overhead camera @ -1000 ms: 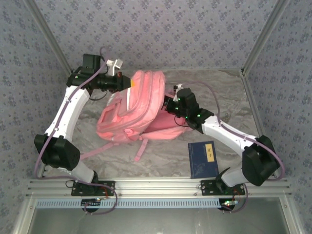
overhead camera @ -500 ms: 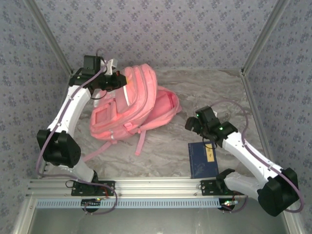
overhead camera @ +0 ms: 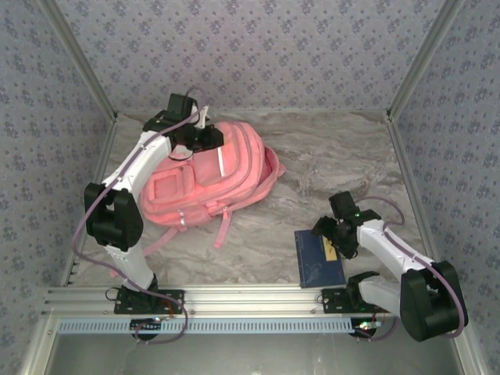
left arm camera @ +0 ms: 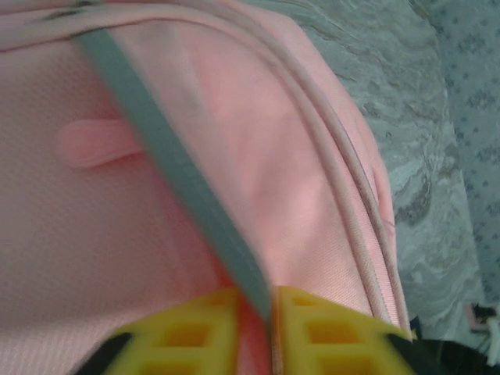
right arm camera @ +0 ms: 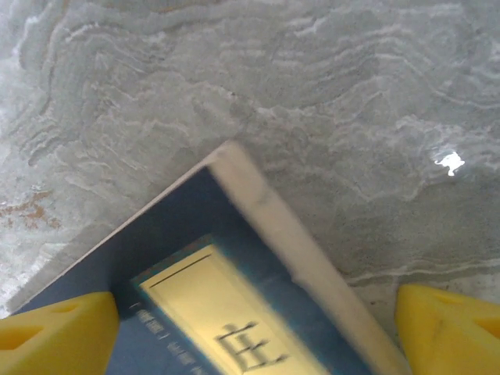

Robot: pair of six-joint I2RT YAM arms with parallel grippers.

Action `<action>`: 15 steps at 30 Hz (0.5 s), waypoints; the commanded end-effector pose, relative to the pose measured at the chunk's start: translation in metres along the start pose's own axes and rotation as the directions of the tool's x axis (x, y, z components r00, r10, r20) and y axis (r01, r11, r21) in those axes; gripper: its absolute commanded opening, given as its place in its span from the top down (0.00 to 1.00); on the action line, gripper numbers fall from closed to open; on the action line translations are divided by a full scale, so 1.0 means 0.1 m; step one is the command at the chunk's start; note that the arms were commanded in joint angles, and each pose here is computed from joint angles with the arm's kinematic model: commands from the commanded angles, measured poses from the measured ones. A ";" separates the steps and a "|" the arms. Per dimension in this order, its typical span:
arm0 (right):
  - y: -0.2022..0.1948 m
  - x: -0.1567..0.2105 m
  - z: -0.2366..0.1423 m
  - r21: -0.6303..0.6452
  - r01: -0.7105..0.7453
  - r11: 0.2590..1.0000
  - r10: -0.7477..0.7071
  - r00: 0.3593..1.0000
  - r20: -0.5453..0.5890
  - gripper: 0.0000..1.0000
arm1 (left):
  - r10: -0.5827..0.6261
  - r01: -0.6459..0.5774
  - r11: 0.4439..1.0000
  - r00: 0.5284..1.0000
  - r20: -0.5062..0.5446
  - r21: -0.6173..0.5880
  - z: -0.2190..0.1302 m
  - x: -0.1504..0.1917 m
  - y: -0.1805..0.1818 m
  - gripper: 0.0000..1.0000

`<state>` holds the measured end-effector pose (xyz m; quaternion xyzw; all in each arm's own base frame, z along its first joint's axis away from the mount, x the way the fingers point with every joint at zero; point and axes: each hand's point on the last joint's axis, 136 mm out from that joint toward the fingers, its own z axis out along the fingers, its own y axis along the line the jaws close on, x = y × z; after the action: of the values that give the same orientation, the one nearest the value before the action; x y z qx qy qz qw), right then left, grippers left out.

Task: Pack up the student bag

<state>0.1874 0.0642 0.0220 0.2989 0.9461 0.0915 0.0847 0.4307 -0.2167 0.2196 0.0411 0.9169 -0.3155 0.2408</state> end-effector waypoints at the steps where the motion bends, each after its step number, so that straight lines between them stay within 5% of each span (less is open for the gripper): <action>1: 0.39 0.11 0.05 -0.178 -0.084 0.980 0.071 0.995 -0.076 0.11 | -0.003 0.006 0.998 0.999 0.045 -0.067 -0.15 -0.12 0.07 0.64; 6: 0.71 0.19 0.12 -0.249 -0.133 0.959 0.101 0.985 -0.136 0.15 | 0.011 0.000 0.990 0.997 0.075 -0.144 -0.42 -0.08 0.10 0.48; 11: 1.00 0.23 0.16 -0.287 -0.108 0.952 0.066 0.986 -0.152 0.18 | 0.029 -0.008 0.985 0.992 0.119 -0.171 -0.69 0.01 0.02 0.44; 15: 1.03 0.16 0.13 -0.216 0.011 0.976 -0.033 0.995 -0.099 0.18 | 0.089 -0.080 0.986 0.995 0.053 -0.143 -0.61 0.39 -0.26 0.42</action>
<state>0.1990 0.0842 0.0166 0.3222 0.9428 0.0468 0.0714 0.3946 -0.1864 0.2633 0.0232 0.9213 -0.2462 0.3001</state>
